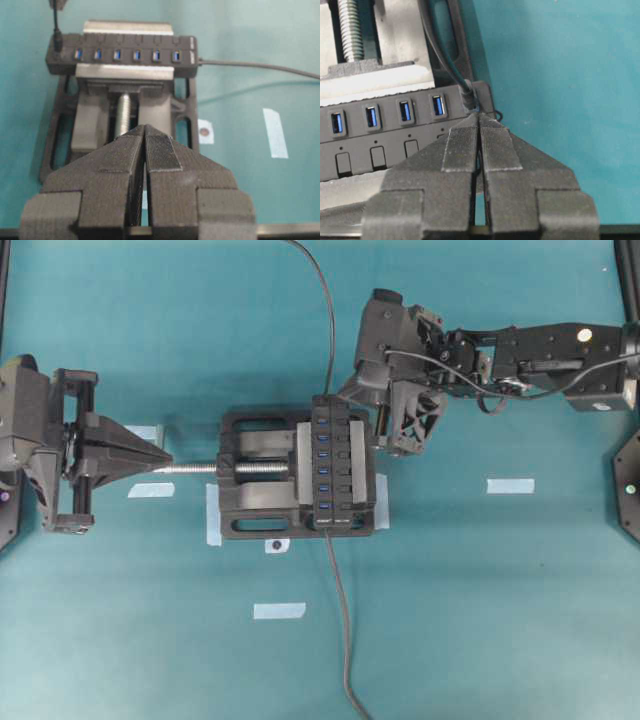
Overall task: Insert the USB into the second port from the front of the fixed hub.
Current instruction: 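Move the right gripper over the hub toward the black USB plug, then close the right gripper on the black USB plug and lift it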
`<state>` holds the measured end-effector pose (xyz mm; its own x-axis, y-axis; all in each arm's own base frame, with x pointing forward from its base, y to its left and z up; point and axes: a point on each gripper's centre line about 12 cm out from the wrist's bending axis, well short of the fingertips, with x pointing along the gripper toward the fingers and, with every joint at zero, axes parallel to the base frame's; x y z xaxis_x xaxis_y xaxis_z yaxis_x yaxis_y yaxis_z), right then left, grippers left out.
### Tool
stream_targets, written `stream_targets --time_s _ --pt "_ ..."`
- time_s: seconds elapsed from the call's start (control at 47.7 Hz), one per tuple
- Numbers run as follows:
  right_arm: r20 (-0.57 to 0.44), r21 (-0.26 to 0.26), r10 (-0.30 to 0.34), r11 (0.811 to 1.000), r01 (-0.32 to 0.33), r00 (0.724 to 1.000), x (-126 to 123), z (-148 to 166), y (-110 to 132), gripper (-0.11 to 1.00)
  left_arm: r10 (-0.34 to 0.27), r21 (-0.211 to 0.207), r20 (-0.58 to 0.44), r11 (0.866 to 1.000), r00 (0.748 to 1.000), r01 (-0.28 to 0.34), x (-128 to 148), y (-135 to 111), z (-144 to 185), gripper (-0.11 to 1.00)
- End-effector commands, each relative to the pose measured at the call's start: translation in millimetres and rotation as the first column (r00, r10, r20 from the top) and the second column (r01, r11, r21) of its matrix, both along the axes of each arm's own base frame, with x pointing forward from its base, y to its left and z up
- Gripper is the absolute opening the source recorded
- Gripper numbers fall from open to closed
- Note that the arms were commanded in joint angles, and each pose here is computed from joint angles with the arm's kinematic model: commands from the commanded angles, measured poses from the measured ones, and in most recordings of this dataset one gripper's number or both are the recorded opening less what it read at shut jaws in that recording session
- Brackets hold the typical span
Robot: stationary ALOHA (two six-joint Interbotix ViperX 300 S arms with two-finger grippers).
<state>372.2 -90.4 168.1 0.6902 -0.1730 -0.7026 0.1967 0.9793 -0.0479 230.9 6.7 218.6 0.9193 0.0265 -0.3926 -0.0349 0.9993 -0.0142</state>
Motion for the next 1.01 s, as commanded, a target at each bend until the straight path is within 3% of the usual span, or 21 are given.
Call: stream_targets --time_s 0.0,0.251,0.356,0.503,0.587,0.985 --pt "0.043 -0.006 -0.004 1.0 0.004 0.999 6 13 -2 0.03 0.001 0.0 0.015 1.0 1.0 -0.001 2 0 4 0.0" --pt "0.045 -0.009 0.0 1.0 0.001 0.999 7 14 -2 0.16 0.001 0.0 0.015 1.0 1.0 -0.001 2 0 4 0.0" --pt "0.044 -0.015 0.013 1.0 -0.012 0.999 7 13 1 0.34 0.001 0.0 0.015 1.0 1.0 -0.001 2 0 4 0.0" --pt "0.045 -0.01 0.015 1.0 -0.015 0.999 8 11 4 0.72 0.001 0.0 0.014 1.0 1.0 -0.001 2 0 4 0.0" --pt "0.041 -0.008 0.014 1.0 -0.014 0.999 8 9 4 0.87 0.001 0.0 0.012 1.0 1.0 -0.001 2 0 4 0.0" --pt "0.072 -0.017 0.02 1.0 -0.018 0.997 22 5 1 0.86 0.001 0.0 0.011 1.0 1.0 -0.001 2 0 3 0.0"
